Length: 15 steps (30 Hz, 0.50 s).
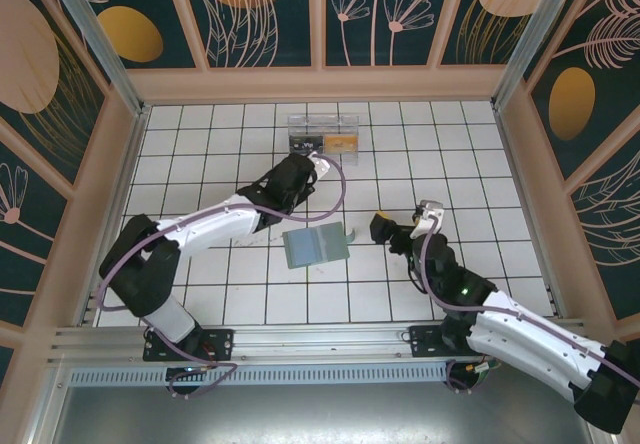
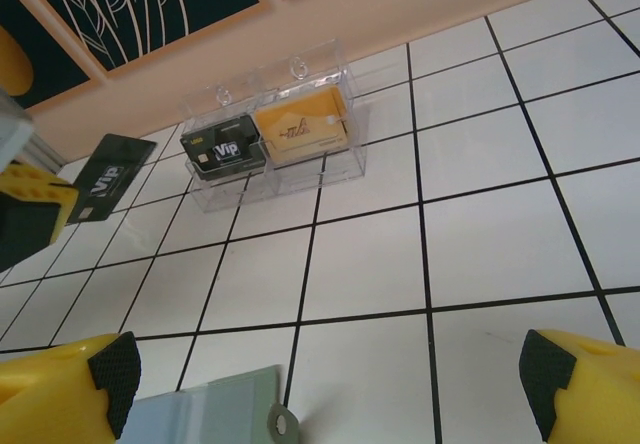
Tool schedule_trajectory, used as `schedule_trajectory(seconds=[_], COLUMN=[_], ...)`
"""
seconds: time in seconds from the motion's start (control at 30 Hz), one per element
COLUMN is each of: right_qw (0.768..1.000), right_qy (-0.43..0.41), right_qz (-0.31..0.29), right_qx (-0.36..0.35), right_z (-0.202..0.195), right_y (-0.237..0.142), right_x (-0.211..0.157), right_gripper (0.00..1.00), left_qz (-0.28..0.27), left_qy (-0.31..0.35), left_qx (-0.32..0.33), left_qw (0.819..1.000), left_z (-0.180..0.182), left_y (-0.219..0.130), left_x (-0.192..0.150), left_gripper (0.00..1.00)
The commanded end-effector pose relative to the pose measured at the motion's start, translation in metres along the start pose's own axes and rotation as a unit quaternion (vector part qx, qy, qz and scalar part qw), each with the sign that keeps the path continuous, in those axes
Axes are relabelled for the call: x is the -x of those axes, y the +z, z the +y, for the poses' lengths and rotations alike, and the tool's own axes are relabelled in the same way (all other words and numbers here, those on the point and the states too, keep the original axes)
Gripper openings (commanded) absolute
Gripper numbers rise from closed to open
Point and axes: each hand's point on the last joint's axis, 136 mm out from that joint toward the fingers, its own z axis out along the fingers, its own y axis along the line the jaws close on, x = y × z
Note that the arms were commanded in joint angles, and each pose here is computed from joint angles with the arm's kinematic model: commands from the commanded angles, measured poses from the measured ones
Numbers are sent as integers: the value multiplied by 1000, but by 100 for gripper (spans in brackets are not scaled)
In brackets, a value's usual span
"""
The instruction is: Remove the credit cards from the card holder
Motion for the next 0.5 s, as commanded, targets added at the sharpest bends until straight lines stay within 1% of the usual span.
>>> schedule_trajectory(seconds=[0.0,0.07,0.1,0.23,0.37,0.47], right_qw=[1000,1000,1000,1000,1000,1000], right_qy=[2,0,1,2,5,7], right_qz=[-12,-11,-11,-11,-9,-8], right_qx=[-10,-12,-12,-15,-15,-21], right_z=[-8,-10,-10,-13,-14,-18], right_y=[-1,0,1,2,3,4], right_x=[-1,-3,-3,-4,-5,-5], right_gripper=[99,99,99,99,99,99], left_qz=[-29,-31,-24,-20,-26,-24], left_qy=[93,126,154,228,229,252], left_qx=[8,-5,-14,7,0,11], left_qw=[995,992,988,973,973,967], left_z=[18,21,14,17,27,30], left_y=[12,17,28,47,66,78], left_x=[21,23,17,19,29,29], left_gripper=[0,0,0,0,0,0])
